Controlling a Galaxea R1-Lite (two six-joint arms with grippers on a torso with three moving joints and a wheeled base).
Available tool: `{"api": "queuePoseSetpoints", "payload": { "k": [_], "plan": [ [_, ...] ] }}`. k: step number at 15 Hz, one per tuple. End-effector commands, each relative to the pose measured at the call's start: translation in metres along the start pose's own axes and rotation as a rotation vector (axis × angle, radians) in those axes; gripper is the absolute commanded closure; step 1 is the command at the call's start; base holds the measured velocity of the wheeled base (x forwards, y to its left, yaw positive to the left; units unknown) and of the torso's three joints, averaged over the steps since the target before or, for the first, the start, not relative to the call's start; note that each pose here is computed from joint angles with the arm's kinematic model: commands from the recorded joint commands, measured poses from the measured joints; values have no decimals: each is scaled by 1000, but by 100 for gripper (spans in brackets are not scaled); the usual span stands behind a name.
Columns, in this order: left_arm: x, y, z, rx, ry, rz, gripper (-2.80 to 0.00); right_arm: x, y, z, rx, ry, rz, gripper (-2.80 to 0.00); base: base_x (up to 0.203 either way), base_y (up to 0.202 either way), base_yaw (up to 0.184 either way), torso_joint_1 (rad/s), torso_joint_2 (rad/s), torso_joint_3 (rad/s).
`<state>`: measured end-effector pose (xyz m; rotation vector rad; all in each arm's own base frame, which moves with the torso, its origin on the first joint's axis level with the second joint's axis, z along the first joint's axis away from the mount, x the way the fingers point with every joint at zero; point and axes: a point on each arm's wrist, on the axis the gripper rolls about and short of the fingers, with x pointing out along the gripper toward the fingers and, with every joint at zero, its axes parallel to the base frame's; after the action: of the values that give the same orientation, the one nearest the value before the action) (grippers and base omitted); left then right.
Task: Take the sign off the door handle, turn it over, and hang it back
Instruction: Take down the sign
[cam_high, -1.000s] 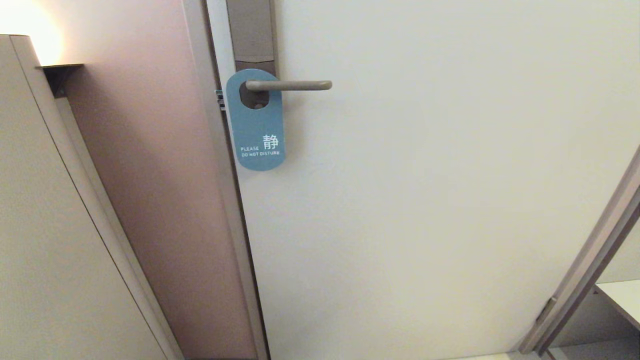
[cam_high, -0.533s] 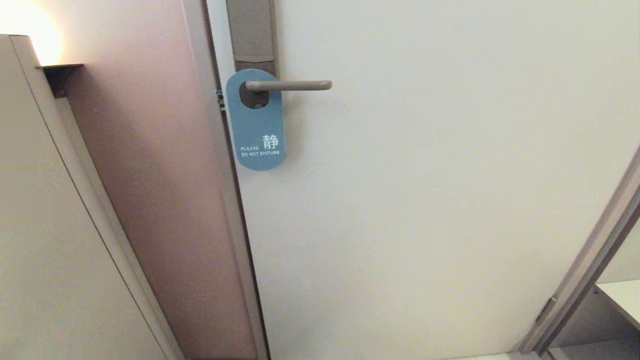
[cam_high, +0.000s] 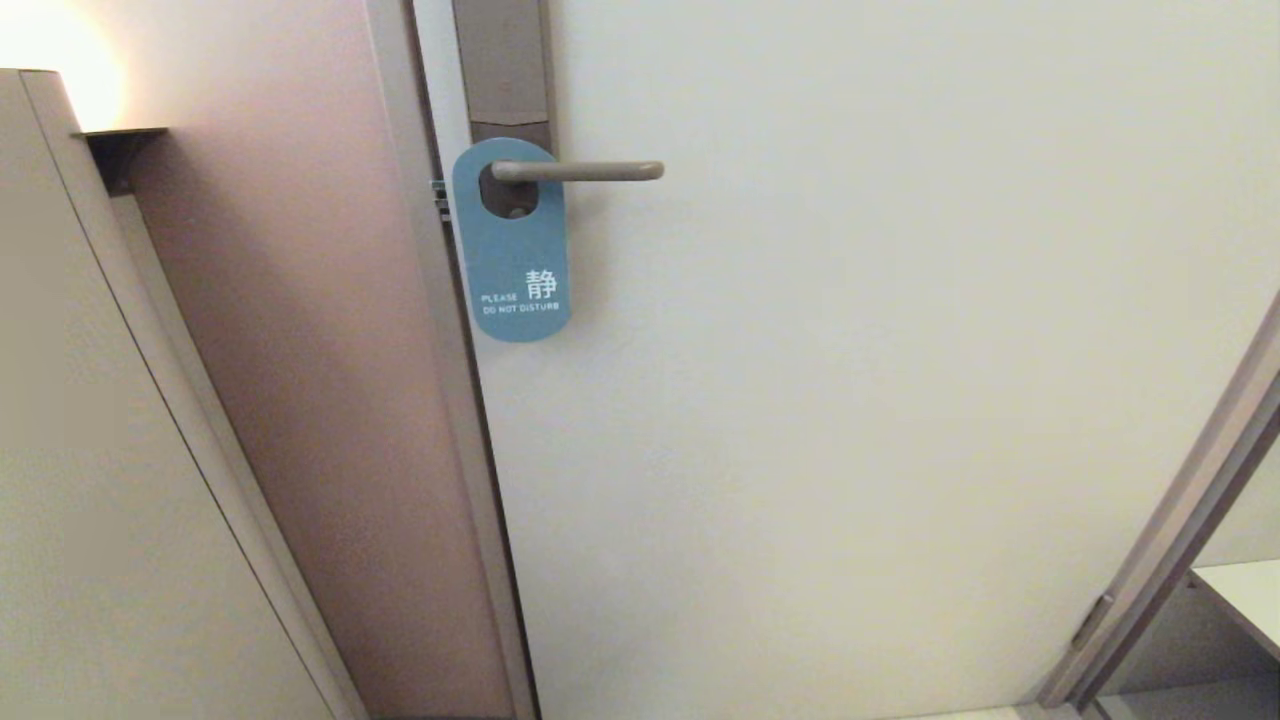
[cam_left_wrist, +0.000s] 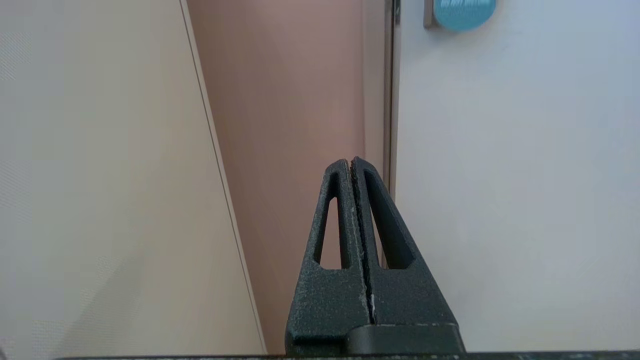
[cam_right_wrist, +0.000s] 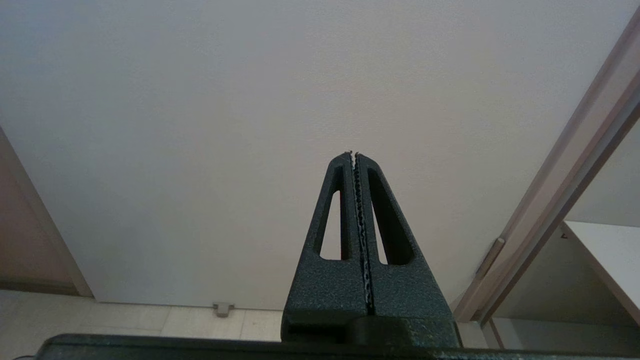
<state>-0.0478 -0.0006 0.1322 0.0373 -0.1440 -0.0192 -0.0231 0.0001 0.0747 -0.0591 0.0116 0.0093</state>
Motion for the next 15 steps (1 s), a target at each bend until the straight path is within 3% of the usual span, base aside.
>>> {"api": "queuePoseSetpoints", "payload": {
  "k": [1,15],
  "plan": [
    [-1,0,3,0,-12,-1,0,0,0,0,-1,1,2,0,0,0,0,0,0,0],
    [11,-1,-24,-27,4,-15,0,0,0,0,-1,2,1,0,0,0,0,0,0,0]
  ]
}}
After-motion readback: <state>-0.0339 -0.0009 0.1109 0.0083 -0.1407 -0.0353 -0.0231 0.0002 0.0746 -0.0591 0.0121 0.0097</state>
